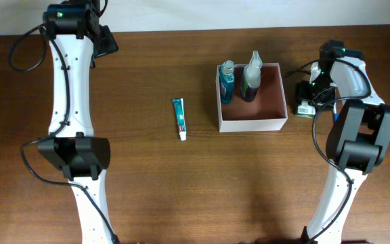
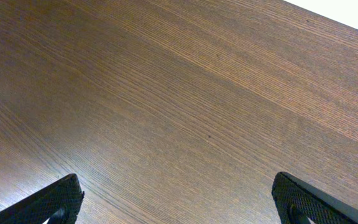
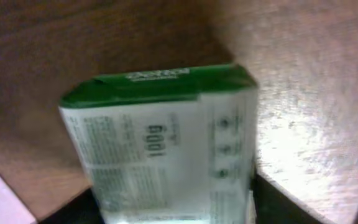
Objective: Pack container
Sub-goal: 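Carry the soap bar with the right gripper into the box and release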
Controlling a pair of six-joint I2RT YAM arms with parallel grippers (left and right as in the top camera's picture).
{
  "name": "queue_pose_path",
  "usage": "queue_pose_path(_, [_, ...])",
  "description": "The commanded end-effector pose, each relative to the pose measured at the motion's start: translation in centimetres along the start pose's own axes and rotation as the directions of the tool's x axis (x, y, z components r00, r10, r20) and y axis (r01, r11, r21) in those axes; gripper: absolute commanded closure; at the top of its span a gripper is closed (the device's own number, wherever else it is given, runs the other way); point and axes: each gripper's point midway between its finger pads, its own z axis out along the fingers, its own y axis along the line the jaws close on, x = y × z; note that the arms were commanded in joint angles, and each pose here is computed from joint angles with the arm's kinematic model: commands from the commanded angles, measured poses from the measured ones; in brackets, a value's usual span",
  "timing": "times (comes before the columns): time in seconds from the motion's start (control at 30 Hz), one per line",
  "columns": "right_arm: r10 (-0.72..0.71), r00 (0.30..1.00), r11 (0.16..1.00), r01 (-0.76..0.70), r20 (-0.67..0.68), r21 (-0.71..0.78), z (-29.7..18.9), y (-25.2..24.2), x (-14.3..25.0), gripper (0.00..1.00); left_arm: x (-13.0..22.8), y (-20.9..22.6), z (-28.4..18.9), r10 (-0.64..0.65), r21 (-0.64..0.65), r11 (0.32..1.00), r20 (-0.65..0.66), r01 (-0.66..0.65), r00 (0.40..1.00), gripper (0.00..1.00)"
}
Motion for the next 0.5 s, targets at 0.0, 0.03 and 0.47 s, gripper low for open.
queue_pose_path(0.0, [-0.001, 1.000, 1.000, 0.001, -0.002, 0.012, 0.6, 0.0, -0.3, 0.46, 0.1, 0.1, 0.4, -0.010, -0.011, 1.000, -0.006, 0.010, 1.000, 0.01])
queue_pose_path(0.03, [-0.001, 1.000, 1.000, 0.001, -0.002, 0.012, 0.6, 0.0, -0.3, 0.47, 0.1, 0.1, 0.4, -0.010, -0.011, 1.000, -0.006, 0.010, 1.000, 0.01])
queue_pose_path(0.47, [-0.003, 0.999, 1.000, 0.003, 0.035, 0.008, -4.1, 0.4, -1.6, 0.64, 0.1, 0.1, 0.4, -0.010, -0.011, 1.000, -0.006, 0.010, 1.000, 0.01])
